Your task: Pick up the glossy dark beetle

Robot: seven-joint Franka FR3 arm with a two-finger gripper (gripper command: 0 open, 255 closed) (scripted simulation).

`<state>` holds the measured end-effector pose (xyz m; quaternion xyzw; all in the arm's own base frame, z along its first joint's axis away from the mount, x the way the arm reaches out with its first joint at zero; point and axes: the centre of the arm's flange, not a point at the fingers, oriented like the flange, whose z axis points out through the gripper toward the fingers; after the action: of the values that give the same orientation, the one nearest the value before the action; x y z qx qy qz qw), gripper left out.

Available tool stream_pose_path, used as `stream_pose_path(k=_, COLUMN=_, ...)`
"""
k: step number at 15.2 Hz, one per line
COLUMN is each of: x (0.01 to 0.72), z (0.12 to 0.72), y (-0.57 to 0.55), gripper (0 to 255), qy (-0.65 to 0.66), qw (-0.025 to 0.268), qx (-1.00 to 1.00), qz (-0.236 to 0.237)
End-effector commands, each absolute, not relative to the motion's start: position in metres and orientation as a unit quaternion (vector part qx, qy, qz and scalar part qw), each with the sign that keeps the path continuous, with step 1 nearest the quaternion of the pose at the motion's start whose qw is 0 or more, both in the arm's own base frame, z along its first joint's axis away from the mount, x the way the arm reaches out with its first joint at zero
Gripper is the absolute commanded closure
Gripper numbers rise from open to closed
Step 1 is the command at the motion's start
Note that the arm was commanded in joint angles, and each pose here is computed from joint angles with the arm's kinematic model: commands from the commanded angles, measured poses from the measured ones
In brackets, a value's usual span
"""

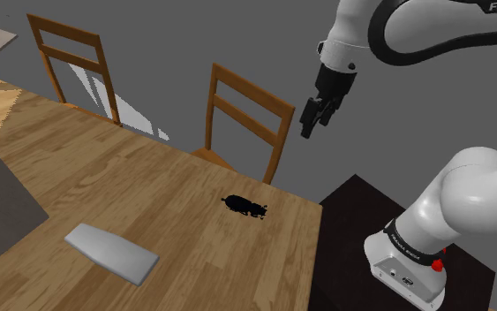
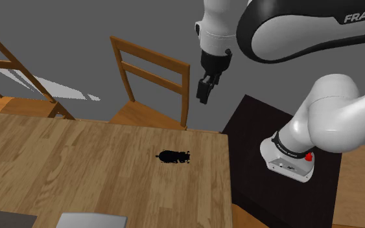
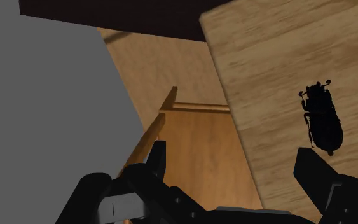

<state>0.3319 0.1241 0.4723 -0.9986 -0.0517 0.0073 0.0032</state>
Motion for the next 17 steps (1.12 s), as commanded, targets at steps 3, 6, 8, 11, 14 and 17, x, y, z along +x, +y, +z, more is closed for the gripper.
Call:
stream_pose_path(k=3, x=0.341, z=0.436, y=0.165, gripper=0, qy=-0.081, qw=0.003, qx=-0.997, qz=0.002)
stream_pose_path(k=6, x=0.345, z=0.410, y=0.193, gripper=0, qy=-0.103, qw=0.002, qx=-0.995, qz=-0.002)
stream_pose_path(k=8, x=0.348, z=0.392, y=0.213, gripper=0, qy=-0.117, qw=0.002, qx=-0.993, qz=-0.004)
stream_pose_path(k=11, x=0.350, z=0.365, y=0.241, gripper=0, qy=-0.139, qw=0.002, qx=-0.990, qz=-0.008)
stream_pose_path(k=14, x=0.352, z=0.338, y=0.270, gripper=0, qy=-0.160, qw=0.001, qx=-0.987, qz=-0.011)
stream_pose_path(k=17, x=0.352, z=0.311, y=0.299, gripper=0, qy=-0.182, qw=0.001, qx=-0.983, qz=-0.014)
